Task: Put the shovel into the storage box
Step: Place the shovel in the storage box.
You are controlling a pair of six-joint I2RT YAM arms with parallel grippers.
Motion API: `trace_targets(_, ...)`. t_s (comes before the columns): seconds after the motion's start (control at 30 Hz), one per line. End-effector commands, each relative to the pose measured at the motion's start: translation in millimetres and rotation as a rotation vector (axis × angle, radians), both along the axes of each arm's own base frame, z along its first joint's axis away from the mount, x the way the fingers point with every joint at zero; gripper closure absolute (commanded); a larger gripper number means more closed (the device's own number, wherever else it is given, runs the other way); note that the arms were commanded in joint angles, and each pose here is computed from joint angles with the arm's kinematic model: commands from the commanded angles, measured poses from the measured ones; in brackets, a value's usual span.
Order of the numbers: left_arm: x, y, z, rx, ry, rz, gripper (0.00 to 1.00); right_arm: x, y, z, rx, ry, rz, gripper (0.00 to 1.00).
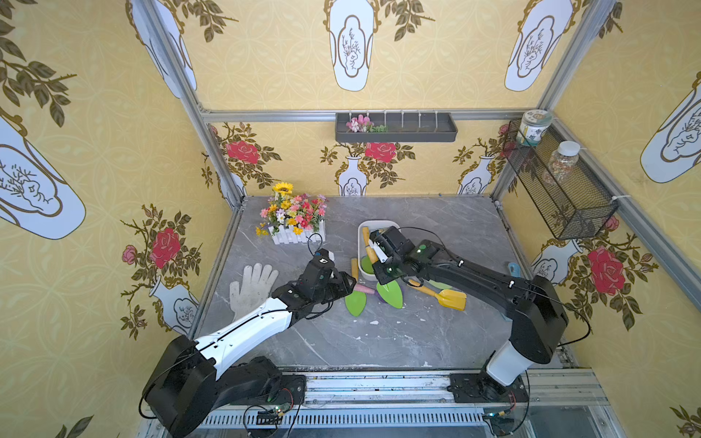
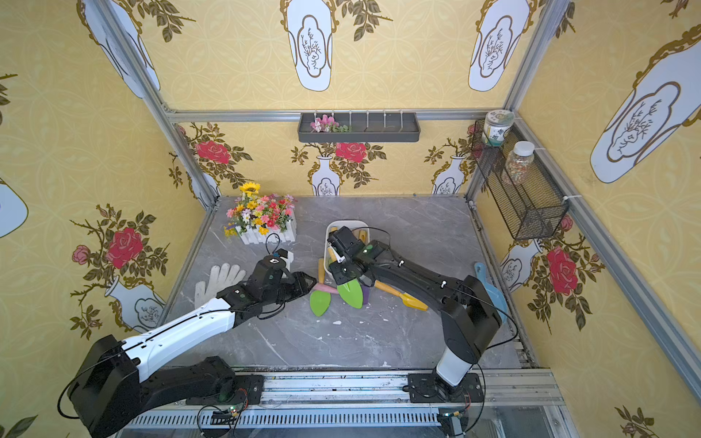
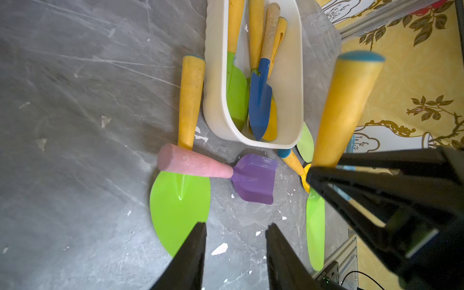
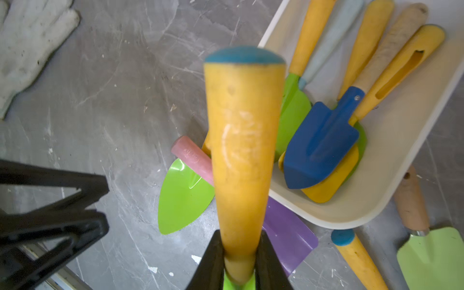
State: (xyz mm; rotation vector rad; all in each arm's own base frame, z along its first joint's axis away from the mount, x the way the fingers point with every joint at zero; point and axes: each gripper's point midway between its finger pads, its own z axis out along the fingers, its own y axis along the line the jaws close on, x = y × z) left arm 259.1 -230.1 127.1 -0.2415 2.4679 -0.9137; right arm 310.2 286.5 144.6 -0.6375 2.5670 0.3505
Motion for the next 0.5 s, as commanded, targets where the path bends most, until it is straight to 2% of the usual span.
trace_targets(0.0,2,-4,3,-0.012,-0.010,-0.016,0.56,13,-7,6,0.005,0.007,-0.060,0.78)
trace_targets(0.47,-5,-1,-1,-0.025,-0.002,-0.017,0.56,93,-28,10,-0.027,-0.016,-0.294,0.78)
